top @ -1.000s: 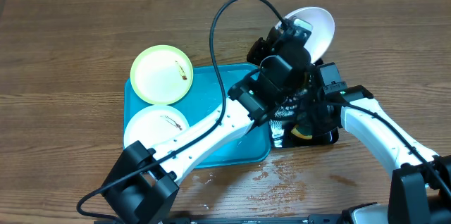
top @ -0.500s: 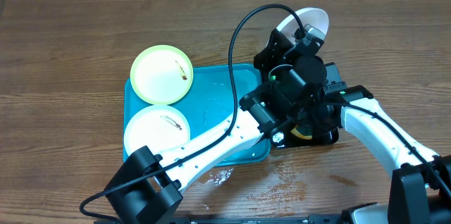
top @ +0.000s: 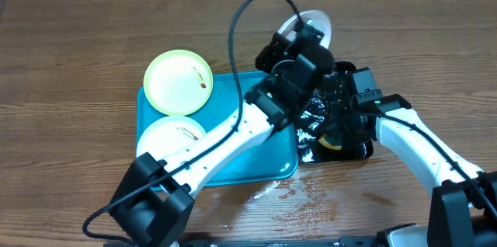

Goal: Clean dirty plates on tray and stack at the side
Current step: 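Carry the white plate left and lower it onto the table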

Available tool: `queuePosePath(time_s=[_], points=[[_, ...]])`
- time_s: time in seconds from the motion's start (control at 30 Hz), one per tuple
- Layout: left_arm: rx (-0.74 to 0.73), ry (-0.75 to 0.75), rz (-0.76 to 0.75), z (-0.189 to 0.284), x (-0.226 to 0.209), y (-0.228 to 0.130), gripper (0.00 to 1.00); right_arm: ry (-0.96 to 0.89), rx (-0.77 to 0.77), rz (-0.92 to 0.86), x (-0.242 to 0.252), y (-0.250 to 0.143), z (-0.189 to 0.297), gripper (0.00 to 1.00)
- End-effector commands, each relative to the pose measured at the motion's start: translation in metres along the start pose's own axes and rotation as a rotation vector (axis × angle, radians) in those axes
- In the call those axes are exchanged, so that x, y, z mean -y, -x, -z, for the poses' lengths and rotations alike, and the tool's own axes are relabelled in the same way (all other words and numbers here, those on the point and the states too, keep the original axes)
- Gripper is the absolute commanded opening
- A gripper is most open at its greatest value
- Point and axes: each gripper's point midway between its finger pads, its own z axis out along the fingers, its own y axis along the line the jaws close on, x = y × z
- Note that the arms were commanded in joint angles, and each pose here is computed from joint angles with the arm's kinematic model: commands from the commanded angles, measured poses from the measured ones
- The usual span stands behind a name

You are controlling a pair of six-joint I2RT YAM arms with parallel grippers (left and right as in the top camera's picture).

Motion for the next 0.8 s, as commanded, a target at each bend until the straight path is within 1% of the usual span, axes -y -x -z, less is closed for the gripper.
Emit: queuePosePath(time_s=[0.0, 0.03, 0.13, 0.2, 0.3, 0.33, 0.37, 0.4, 0.53, 0.6, 0.7, 0.73, 0.77], points=[[-0.055, -0.287, 0.287, 0.0, -0.006, 0.005, 0.04, 0.023, 0.016, 0.017, -0.005, 0.004, 0.0, 0.19], [-0.083, -0.39, 0.352, -0.001, -0.012, 0.005, 0.04, 0.03, 0.028, 0.049, -0.007, 0.006, 0.0, 0.2], [-0.132, -0.585, 0.521, 0.002, -0.038, 0.01, 0.04, 0.045, 0.054, 0.107, -0.014, 0.011, 0.0, 0.2], [-0.176, -0.653, 0.633, 0.0, -0.066, 0.009, 0.04, 0.056, 0.077, 0.15, -0.019, 0.015, 0.0, 0.2], [-0.243, -0.67, 0.757, -0.008, -0.109, -0.007, 0.04, 0.065, 0.113, 0.187, -0.025, 0.022, 0.0, 0.2], [-0.269, -0.647, 0.797, -0.014, -0.127, -0.018, 0.04, 0.063, 0.13, 0.191, -0.026, 0.026, 0.001, 0.2], [-0.307, -0.598, 0.852, -0.022, -0.152, -0.038, 0.04, 0.056, 0.152, 0.196, -0.027, 0.03, 0.001, 0.2], [-0.328, -0.568, 0.881, -0.026, -0.166, -0.049, 0.04, 0.05, 0.166, 0.199, -0.027, 0.032, 0.001, 0.2], [-0.449, -0.376, 1.037, -0.038, -0.241, -0.121, 0.04, 0.05, 0.203, 0.212, -0.033, 0.039, 0.002, 0.2], [-0.484, -0.273, 1.114, -0.037, -0.281, -0.157, 0.04, 0.054, 0.208, 0.215, -0.034, 0.039, 0.002, 0.2], [-0.527, -0.112, 1.193, -0.03, -0.329, -0.207, 0.04, 0.057, 0.214, 0.216, -0.035, 0.041, 0.003, 0.2], [-0.555, -0.006, 1.223, -0.023, -0.353, -0.236, 0.04, 0.057, 0.214, 0.216, -0.035, 0.041, 0.003, 0.2], [-0.572, 0.047, 1.242, -0.019, -0.364, -0.252, 0.04, 0.056, 0.214, 0.215, -0.035, 0.041, 0.003, 0.2]])
